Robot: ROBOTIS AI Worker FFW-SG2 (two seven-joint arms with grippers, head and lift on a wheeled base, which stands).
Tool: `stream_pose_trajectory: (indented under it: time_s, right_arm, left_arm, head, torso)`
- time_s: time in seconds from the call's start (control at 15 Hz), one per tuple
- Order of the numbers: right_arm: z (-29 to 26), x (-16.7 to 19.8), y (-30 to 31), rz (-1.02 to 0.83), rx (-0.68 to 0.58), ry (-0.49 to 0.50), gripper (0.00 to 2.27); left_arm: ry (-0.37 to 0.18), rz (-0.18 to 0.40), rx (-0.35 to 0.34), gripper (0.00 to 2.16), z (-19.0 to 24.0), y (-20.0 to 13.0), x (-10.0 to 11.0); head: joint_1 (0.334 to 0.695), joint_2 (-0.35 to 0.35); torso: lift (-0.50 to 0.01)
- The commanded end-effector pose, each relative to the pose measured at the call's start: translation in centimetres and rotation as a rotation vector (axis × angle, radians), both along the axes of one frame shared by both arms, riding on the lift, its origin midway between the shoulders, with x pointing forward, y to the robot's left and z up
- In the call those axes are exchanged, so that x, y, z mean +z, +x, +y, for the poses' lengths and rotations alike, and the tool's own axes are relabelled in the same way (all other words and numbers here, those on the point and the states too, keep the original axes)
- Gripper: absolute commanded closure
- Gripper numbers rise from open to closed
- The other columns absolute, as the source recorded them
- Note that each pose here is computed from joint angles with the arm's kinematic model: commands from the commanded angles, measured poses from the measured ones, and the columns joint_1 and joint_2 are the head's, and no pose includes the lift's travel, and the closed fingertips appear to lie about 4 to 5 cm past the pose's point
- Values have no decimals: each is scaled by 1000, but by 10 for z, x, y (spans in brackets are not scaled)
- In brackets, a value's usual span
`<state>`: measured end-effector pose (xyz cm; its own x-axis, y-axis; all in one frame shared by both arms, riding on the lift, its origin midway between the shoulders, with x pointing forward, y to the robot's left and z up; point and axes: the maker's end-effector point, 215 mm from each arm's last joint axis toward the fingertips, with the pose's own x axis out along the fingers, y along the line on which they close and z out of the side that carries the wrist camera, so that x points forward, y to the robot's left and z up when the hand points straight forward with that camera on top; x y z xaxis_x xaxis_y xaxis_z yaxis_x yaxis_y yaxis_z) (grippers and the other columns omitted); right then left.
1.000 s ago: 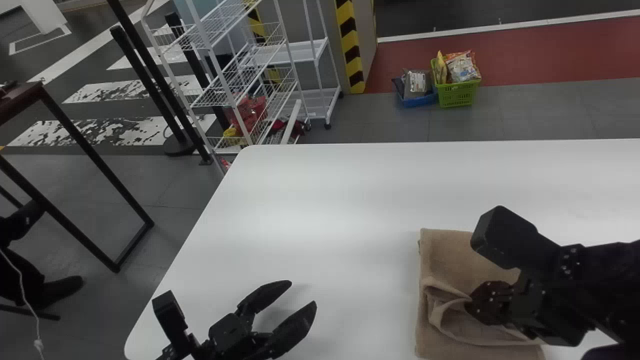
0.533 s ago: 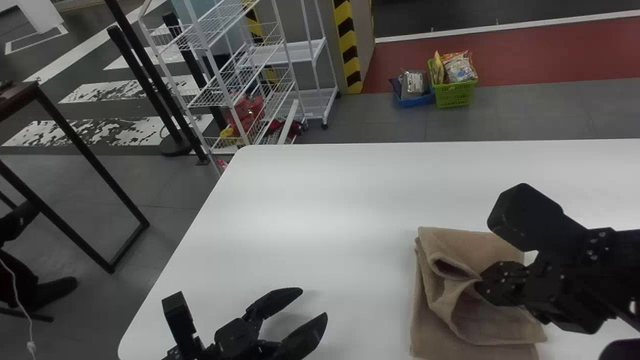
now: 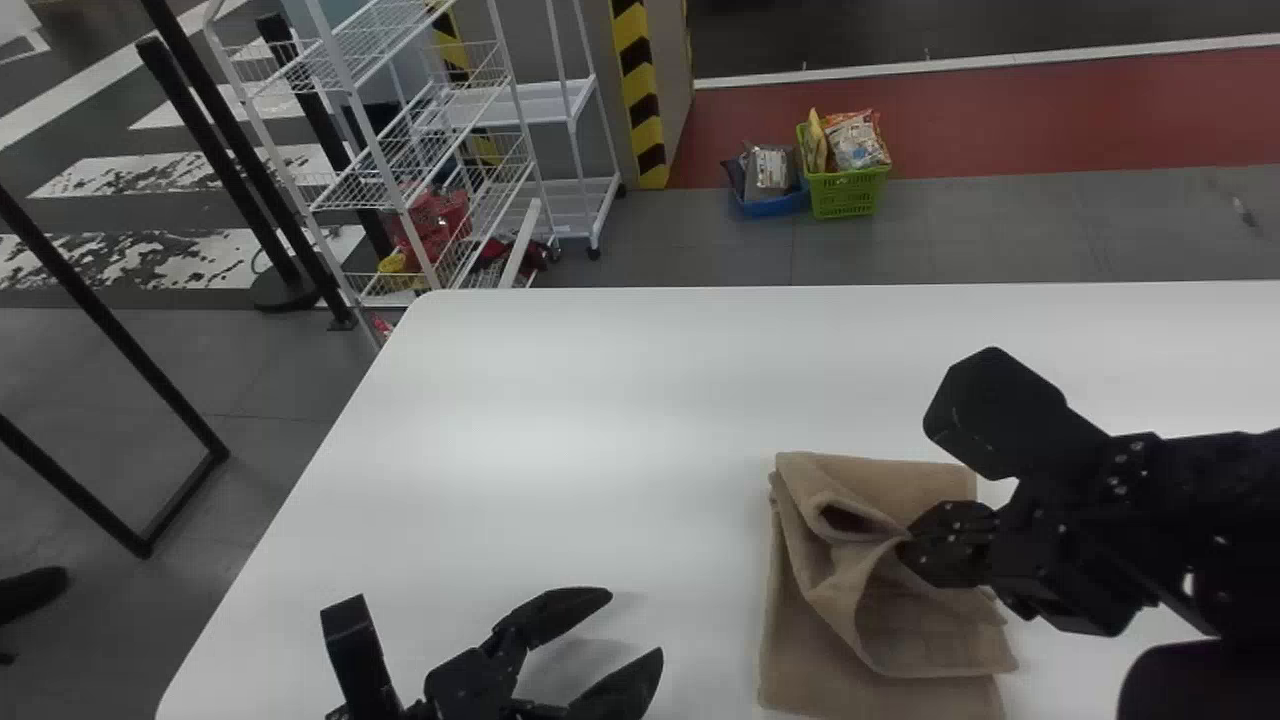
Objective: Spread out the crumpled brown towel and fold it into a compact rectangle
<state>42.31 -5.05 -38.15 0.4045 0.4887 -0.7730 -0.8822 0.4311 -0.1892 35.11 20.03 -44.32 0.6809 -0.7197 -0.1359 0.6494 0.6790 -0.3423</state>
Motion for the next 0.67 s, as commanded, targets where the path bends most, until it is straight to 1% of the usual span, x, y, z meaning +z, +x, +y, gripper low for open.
stream_pose_trajectory:
  time_s: [0.0,0.2,0.33,0.4,0.47,0.6]
  right_arm:
    - [0,0,-1,5,3,2,1420]
    - [1,1,0,3,4,5,1420]
    - [1,3,2,-1,4,5,1420]
    - [1,4,3,-2,3,9,1420]
    - [1,4,4,-2,2,10,1420]
    - [1,4,3,1,3,11,1420]
  left_arm:
    - [-1,-21,-36,205,-20,-1,9]
    - [5,-53,-68,205,-37,-7,24]
    - [19,-61,-89,205,-49,-10,28]
    - [29,-62,-97,205,-57,-13,29]
    - [64,-64,-107,205,-66,-13,27]
    - [87,-66,-126,205,-79,-15,25]
  head:
    - [695,220]
    - [695,190]
    - [695,171]
    - [695,164]
    - [695,159]
    - [695,142]
  torso:
    - [-127]
    - [-127]
    - [-127]
    - [-127]
    - [-127]
    - [-127]
